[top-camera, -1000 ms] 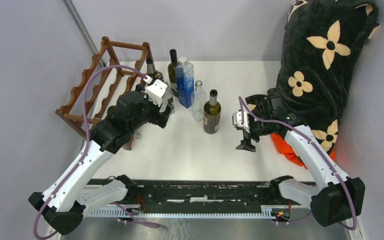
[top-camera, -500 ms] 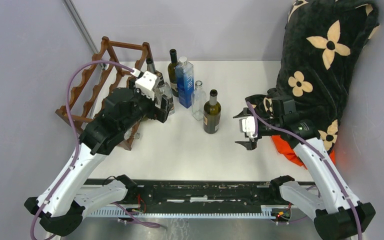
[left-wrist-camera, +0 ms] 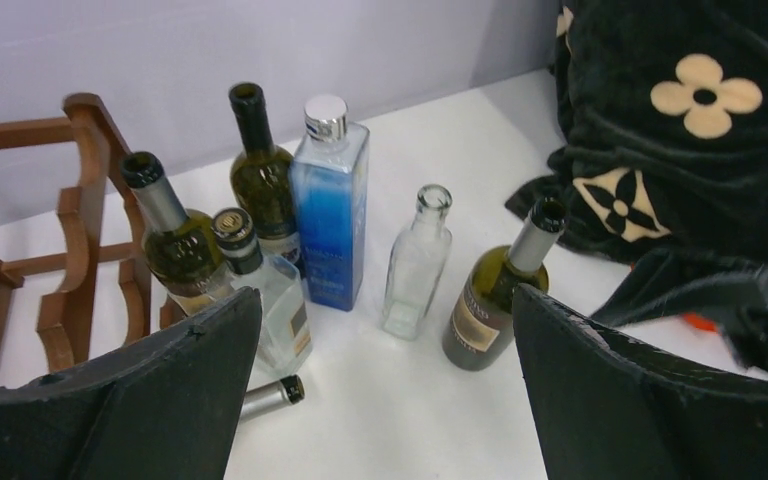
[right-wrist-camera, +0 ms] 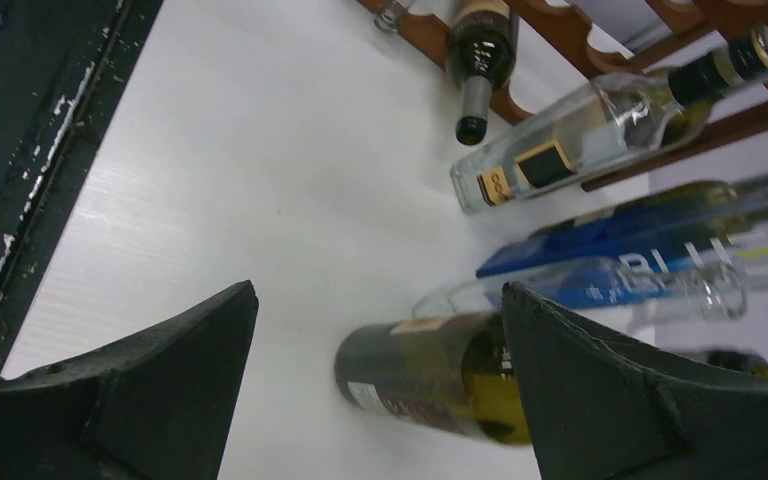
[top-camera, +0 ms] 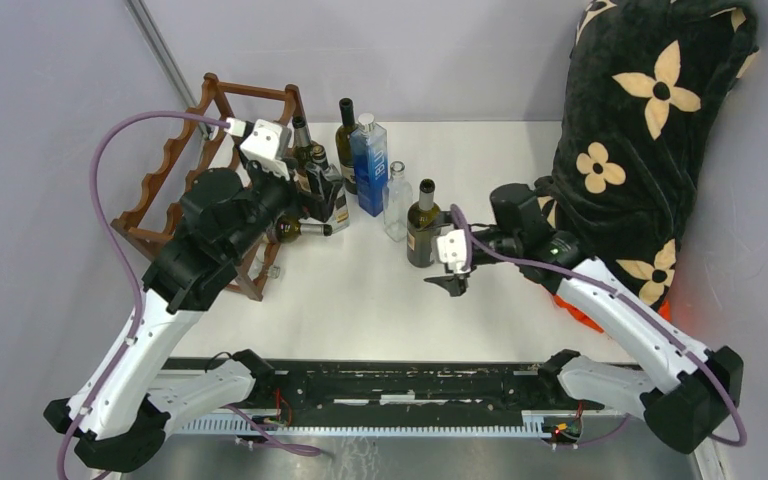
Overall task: Put the wine bottle on the wine rack
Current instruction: Place the wine bottle in the wine rack.
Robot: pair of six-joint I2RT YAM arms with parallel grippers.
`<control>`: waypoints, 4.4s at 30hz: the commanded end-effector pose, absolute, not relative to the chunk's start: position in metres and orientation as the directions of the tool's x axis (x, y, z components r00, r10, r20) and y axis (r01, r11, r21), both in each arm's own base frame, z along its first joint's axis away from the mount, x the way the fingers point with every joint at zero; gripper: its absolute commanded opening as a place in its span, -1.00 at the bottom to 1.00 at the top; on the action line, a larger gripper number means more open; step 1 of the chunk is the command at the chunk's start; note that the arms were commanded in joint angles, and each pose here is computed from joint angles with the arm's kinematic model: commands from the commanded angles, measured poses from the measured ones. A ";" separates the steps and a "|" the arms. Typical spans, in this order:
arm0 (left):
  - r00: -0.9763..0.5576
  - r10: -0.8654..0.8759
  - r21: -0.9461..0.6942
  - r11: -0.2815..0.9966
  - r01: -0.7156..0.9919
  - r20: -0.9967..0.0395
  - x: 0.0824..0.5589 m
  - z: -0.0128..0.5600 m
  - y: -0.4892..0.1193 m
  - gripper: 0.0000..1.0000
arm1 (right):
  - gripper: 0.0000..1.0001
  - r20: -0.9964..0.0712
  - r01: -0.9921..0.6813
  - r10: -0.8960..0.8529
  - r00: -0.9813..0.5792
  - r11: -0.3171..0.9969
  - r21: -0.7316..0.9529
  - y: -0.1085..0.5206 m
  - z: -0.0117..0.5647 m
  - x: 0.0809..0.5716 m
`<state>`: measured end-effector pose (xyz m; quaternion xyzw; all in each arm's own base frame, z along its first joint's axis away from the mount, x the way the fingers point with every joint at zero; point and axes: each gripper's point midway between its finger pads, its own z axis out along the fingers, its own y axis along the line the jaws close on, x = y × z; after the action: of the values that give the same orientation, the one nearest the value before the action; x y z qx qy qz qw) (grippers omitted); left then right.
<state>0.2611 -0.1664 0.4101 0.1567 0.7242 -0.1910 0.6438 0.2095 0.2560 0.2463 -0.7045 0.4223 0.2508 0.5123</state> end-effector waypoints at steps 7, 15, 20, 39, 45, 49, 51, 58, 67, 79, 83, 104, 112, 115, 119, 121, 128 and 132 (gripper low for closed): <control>0.048 -0.125 -0.099 0.926 0.365 -0.991 0.281 0.488 -0.152 1.00 | 0.96 -0.751 -0.812 -0.323 0.576 -0.119 -0.572 0.356 0.269 0.216; 0.095 -0.143 -0.108 0.947 0.302 -0.985 0.283 0.507 -0.138 1.00 | 0.96 -0.747 -0.835 -0.398 0.532 -0.102 -0.541 0.420 0.229 0.238; 0.088 -0.129 -0.103 0.962 0.255 -0.988 0.282 0.507 -0.128 1.00 | 0.91 -0.742 -0.841 -0.445 0.501 -0.051 -0.538 0.450 0.205 0.271; 0.041 -0.065 -0.057 0.984 0.169 -0.997 0.295 0.491 -0.120 1.00 | 0.07 -0.702 -0.784 -0.492 0.515 0.061 -0.618 0.511 0.153 0.342; 0.040 -0.054 -0.047 0.986 0.157 -0.998 0.297 0.490 -0.118 1.00 | 0.08 -0.676 -0.769 -0.531 0.511 0.070 -0.635 0.515 0.140 0.357; 0.039 -0.046 -0.040 0.988 0.151 -0.998 0.298 0.490 -0.118 1.00 | 0.10 -0.657 -0.768 -0.567 0.497 0.066 -0.638 0.515 0.130 0.369; 0.039 -0.043 -0.037 0.988 0.150 -0.998 0.299 0.489 -0.118 1.00 | 0.10 -0.643 -0.766 -0.584 0.497 0.054 -0.641 0.514 0.124 0.373; 0.035 -0.034 -0.028 0.988 0.153 -0.999 0.301 0.488 -0.120 1.00 | 0.10 -0.604 -0.776 -0.625 0.494 -0.003 -0.631 0.506 0.101 0.375; 0.024 -0.024 -0.020 0.986 0.168 -0.999 0.307 0.487 -0.127 1.00 | -0.42 -0.612 -0.780 -0.618 0.493 -0.004 -0.625 0.506 0.098 0.374; 0.000 0.042 0.042 0.984 0.171 -0.999 0.316 0.479 -0.132 1.00 | -0.74 -0.666 -0.829 -0.604 0.438 0.015 -0.559 0.510 0.082 0.366; -0.009 0.065 0.062 0.983 0.172 -0.998 0.318 0.478 -0.133 1.00 | -0.80 -0.700 -0.849 -0.584 0.410 0.036 -0.528 0.519 0.078 0.362; -0.047 0.210 0.197 0.960 0.197 -0.977 0.339 0.471 -0.143 1.00 | -0.88 -0.791 -0.897 -0.539 0.289 0.137 -0.421 0.557 0.059 0.370; -0.065 0.238 0.222 0.956 0.194 -0.969 0.347 0.464 -0.140 1.00 | -0.88 -0.786 -0.914 -0.562 0.257 0.123 -0.387 0.558 0.039 0.367; -0.073 0.242 0.224 0.956 0.191 -0.968 0.350 0.461 -0.137 1.00 | -0.88 -0.780 -0.918 -0.573 0.251 0.115 -0.380 0.557 0.036 0.364; -0.081 0.244 0.225 0.955 0.193 -0.966 0.354 0.457 -0.136 1.00 | -0.88 -0.772 -0.928 -0.594 0.227 0.108 -0.356 0.551 0.031 0.359; -0.084 0.246 0.226 0.954 0.195 -0.966 0.355 0.455 -0.136 1.00 | -0.87 -0.766 -0.932 -0.606 0.216 0.105 -0.346 0.545 0.026 0.355; -0.085 0.246 0.225 0.953 0.203 -0.966 0.359 0.453 -0.136 1.00 | -0.83 -0.758 -0.942 -0.624 0.190 0.101 -0.320 0.540 0.021 0.350; -0.086 0.245 0.224 0.953 0.205 -0.966 0.360 0.453 -0.136 1.00 | -0.83 -0.753 -0.947 -0.633 0.182 0.093 -0.307 0.540 0.018 0.349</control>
<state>0.3592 -0.1362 0.4353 0.1427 0.7543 0.0164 0.6406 0.3679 0.5532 0.0547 -0.6312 0.5774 0.1828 0.4845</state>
